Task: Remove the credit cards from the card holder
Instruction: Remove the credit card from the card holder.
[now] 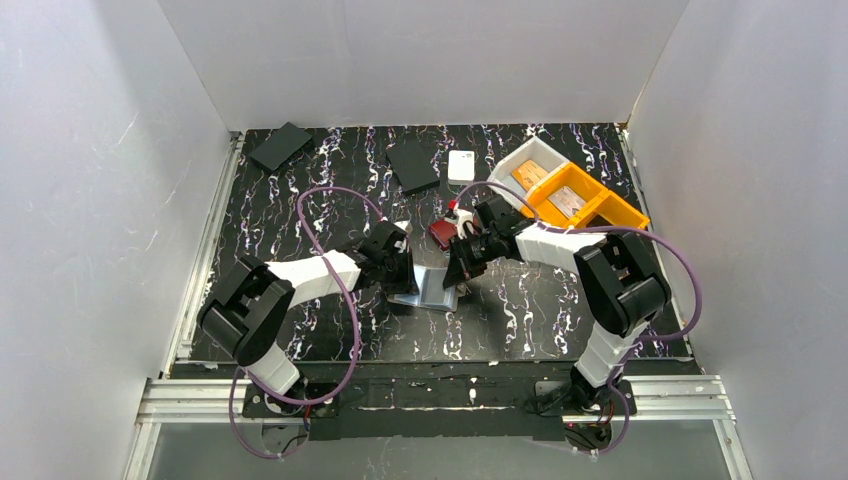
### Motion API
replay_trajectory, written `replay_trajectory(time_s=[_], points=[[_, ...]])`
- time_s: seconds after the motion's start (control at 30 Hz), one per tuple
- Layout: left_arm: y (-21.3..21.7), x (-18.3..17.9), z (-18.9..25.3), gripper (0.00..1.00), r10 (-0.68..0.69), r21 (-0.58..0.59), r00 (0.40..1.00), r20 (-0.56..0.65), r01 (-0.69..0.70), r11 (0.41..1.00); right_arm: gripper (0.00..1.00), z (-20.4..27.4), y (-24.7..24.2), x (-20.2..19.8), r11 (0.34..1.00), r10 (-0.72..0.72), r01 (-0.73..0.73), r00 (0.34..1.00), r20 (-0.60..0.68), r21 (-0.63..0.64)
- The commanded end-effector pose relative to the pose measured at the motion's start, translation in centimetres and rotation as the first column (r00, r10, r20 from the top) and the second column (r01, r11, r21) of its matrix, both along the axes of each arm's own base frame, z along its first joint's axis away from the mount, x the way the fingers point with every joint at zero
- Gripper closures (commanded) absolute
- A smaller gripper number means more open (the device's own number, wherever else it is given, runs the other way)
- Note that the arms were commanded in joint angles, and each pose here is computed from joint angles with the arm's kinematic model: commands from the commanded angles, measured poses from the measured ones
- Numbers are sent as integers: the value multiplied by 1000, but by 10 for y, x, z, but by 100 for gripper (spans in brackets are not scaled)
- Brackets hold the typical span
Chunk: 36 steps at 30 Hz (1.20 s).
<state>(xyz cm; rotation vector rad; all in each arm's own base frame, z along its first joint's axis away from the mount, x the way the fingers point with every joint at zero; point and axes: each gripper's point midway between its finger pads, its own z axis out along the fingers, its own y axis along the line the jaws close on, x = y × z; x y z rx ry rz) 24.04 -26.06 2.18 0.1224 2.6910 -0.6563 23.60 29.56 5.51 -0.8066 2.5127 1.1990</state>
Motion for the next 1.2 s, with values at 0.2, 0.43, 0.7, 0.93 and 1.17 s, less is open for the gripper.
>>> replay_trajectory(time_s=[0.2,0.43,0.7,0.93,1.17], points=[[-2,-11,-21,96,-3,-39,999,-52,1,999,74,-7,-5,11,990,-138,139,990,14,-23],[-1,-24,-28,97,13,-39,996,-90,-17,999,69,1,-13,13,984,-169,171,985,45,-43],[0,-29,-33,97,26,-29,994,-105,-29,999,66,1,-21,12,977,-199,202,979,52,-63],[-1,-33,-35,97,23,-25,994,-111,-26,999,66,13,-6,4,986,-161,161,987,-10,46],[0,-35,-38,97,24,-19,993,-118,-27,999,65,35,-9,11,983,-160,154,985,58,97]])
